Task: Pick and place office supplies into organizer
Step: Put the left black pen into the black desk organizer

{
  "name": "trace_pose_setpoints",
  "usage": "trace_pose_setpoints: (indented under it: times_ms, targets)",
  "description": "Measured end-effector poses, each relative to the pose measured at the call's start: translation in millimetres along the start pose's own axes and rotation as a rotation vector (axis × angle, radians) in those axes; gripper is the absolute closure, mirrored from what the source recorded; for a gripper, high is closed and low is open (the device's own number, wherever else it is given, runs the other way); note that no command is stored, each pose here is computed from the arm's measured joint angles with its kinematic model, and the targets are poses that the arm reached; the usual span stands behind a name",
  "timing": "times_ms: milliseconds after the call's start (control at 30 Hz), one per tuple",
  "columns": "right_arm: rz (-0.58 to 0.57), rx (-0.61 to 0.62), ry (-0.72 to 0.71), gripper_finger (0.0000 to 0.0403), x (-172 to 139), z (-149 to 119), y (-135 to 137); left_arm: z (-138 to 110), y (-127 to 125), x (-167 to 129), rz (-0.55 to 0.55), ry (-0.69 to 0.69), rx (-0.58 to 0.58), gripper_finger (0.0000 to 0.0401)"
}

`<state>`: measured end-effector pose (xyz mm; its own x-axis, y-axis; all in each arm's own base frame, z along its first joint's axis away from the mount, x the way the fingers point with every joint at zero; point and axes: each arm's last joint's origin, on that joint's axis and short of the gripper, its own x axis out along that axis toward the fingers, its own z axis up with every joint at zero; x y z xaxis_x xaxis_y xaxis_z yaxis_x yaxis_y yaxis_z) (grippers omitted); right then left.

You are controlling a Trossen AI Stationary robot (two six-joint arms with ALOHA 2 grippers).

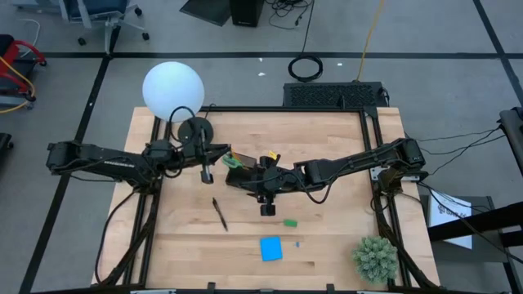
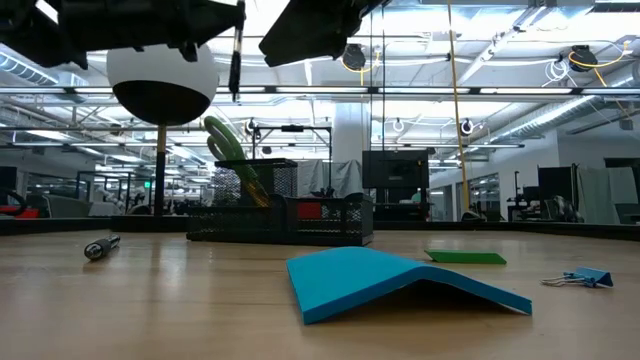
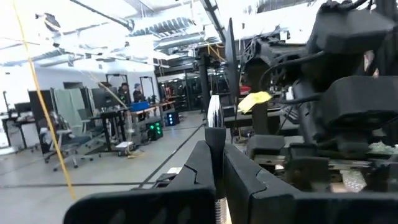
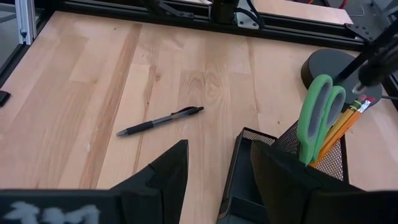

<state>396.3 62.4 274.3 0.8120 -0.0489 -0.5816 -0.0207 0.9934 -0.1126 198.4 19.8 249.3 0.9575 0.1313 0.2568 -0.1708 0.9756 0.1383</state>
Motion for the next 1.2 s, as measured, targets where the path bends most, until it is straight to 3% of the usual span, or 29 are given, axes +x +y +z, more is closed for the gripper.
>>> trace_pose_setpoints:
  times_ms: [467,1200]
  targets:
    - [0.000,0.000,0.000,0.0238,0.0,0.0,0.0,-34.6,10.7,18.5,-0.045,0.037,-0.068,0.0400]
    - [0.001,0.000,0.000,0.0238,0.0,0.0,0.0,-73.9,6.3,29.3,-0.057,0.117,-0.081,0.0396]
